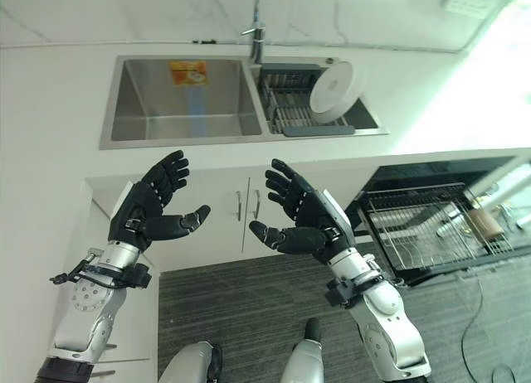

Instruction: Place the dishes in the dishwasher.

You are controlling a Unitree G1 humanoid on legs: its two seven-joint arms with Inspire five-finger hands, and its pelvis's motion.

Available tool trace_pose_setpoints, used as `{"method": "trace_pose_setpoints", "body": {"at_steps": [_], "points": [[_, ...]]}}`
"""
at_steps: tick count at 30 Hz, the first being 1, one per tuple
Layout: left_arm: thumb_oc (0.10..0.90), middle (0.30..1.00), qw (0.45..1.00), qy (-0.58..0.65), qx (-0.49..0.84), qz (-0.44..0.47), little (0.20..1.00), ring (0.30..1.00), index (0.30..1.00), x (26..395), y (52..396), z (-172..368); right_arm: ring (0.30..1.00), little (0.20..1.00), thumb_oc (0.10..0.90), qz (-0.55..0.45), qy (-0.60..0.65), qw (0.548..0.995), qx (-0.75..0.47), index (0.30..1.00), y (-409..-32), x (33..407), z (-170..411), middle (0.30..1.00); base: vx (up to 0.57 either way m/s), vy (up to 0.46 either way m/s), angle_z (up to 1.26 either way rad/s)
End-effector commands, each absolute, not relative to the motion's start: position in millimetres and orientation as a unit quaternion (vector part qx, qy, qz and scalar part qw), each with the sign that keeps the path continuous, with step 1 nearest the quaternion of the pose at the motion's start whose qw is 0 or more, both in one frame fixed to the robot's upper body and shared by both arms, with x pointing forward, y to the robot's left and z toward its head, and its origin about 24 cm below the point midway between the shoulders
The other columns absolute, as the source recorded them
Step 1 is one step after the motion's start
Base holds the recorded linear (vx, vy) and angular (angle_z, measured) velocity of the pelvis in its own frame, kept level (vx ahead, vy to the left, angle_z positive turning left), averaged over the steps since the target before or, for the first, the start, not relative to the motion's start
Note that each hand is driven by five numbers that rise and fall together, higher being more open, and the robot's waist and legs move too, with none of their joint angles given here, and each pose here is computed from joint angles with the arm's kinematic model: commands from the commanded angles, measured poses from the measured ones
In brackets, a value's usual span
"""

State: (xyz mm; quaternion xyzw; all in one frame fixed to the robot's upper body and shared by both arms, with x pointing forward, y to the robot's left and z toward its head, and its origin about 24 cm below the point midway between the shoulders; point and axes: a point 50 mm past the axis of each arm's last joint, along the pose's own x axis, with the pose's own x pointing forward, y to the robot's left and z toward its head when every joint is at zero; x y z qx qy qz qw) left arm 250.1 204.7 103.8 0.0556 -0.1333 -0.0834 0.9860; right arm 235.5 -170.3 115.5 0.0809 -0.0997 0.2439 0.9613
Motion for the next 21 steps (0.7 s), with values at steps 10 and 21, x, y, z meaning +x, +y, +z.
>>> {"method": "trace_pose_setpoints", "body": {"at_steps": [10,21], "points": [[0.8,0.9,0.944,-0.297,-0.007,-0.146,0.9,0.9,0.9,233.3,182.5,160.4,0.9,0.9,0.8,0.29,-0.259,0.917,0.084,0.9,-170.4,238.8,171.6,0.9,0.13,-0.471,0.18],[0.8,0.9,0.936,-0.33,-0.03,-0.121,0.9,0.9,0.9,226.7,179.8,162.7,0.9,0.9,0.8,0.272,-0.306,0.91,0.061,0.9,-169.6,238.4,184.2,0.9,0.05,0.064,0.01]]}}
